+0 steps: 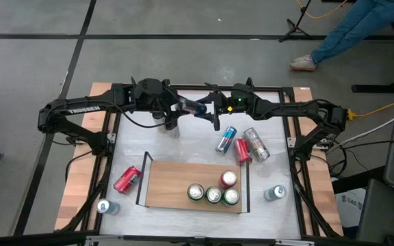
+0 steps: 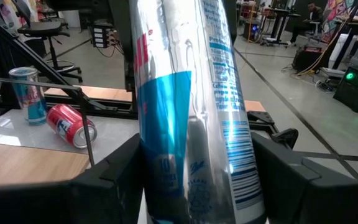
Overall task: Place canned beverage on shelf
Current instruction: Put the blue soda can on the shelf
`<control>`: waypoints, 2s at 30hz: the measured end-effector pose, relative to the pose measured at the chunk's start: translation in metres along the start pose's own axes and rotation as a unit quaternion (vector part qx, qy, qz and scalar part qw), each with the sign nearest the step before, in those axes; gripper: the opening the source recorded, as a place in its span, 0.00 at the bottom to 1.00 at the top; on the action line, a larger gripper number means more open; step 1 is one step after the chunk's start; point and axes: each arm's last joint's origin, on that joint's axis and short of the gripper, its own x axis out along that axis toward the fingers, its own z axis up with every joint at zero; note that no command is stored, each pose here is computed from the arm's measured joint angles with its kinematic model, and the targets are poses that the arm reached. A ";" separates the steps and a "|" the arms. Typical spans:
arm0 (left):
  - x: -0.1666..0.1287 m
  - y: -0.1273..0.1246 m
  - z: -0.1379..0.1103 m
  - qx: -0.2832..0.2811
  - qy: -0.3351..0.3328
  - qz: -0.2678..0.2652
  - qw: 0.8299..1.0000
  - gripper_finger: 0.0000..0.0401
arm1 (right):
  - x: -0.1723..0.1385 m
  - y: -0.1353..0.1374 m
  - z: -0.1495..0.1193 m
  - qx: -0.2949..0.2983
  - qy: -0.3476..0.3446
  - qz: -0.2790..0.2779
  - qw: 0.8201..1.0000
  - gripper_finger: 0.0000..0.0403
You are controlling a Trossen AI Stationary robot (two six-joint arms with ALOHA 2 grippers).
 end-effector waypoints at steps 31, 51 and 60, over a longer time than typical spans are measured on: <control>0.000 0.000 0.000 0.000 0.000 -0.002 1.000 0.53 | 0.000 -0.001 -0.001 0.005 0.006 -0.010 1.000 0.86; 0.000 -0.001 -0.003 -0.011 0.017 -0.005 1.000 0.53 | -0.013 0.005 -0.016 0.026 0.139 -0.017 0.990 0.95; 0.000 -0.001 -0.005 -0.024 0.024 -0.004 0.999 0.53 | -0.047 0.011 0.003 -0.036 0.217 -0.079 0.972 0.95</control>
